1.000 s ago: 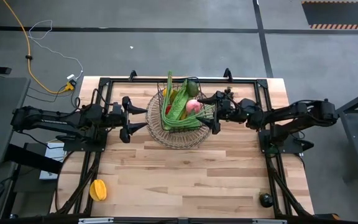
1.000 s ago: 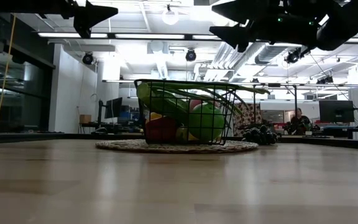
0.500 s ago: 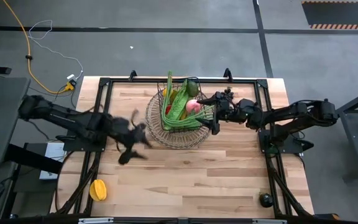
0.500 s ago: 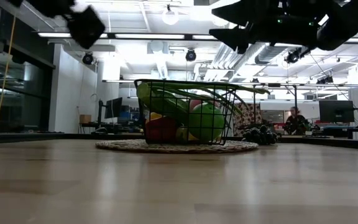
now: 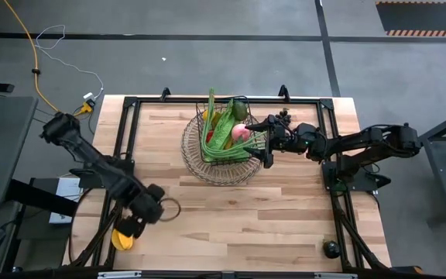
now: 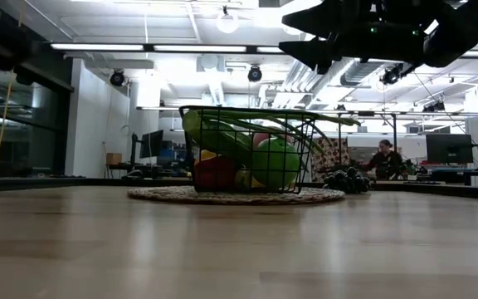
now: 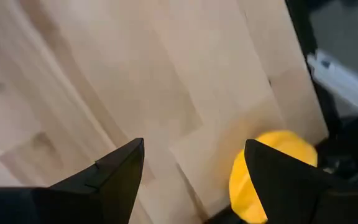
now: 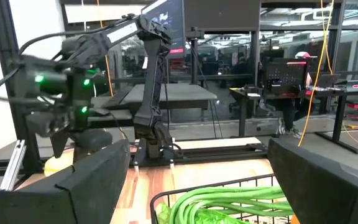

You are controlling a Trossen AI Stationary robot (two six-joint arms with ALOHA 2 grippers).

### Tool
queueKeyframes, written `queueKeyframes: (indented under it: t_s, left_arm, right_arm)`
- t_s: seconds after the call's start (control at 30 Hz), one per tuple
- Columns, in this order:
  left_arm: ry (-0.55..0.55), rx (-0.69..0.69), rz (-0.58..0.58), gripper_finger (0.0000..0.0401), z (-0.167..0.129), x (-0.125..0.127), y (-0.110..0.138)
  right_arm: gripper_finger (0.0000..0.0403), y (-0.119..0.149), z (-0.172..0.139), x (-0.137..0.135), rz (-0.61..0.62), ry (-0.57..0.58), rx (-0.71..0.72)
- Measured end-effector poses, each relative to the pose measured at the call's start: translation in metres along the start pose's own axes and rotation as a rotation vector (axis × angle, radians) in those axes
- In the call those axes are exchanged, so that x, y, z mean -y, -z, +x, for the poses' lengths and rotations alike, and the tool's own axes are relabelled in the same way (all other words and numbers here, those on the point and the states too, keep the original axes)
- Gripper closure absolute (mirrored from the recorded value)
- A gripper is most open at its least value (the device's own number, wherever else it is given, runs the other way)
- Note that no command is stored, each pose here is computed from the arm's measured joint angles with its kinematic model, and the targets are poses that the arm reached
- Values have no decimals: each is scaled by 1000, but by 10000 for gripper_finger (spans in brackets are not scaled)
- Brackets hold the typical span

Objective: Build produce basket
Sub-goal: Put the starfruit into the black mesh basket

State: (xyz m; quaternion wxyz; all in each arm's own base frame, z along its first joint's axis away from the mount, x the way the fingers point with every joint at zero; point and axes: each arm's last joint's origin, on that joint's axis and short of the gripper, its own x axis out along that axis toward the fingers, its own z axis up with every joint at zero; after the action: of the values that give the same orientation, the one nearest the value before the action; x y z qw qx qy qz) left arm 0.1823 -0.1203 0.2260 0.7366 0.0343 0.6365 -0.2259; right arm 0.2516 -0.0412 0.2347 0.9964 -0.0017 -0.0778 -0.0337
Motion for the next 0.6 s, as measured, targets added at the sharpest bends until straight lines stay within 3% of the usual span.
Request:
queueKeyframes:
  t_s: [0.27,0.6]
  left_arm:
    - [26,-192,141,135,39,34,3]
    - [180,-395,152,135,75,46,6]
  right_arm:
    - [33,1,0,0,1,0,-6]
    - [33,1,0,0,1,0,-6]
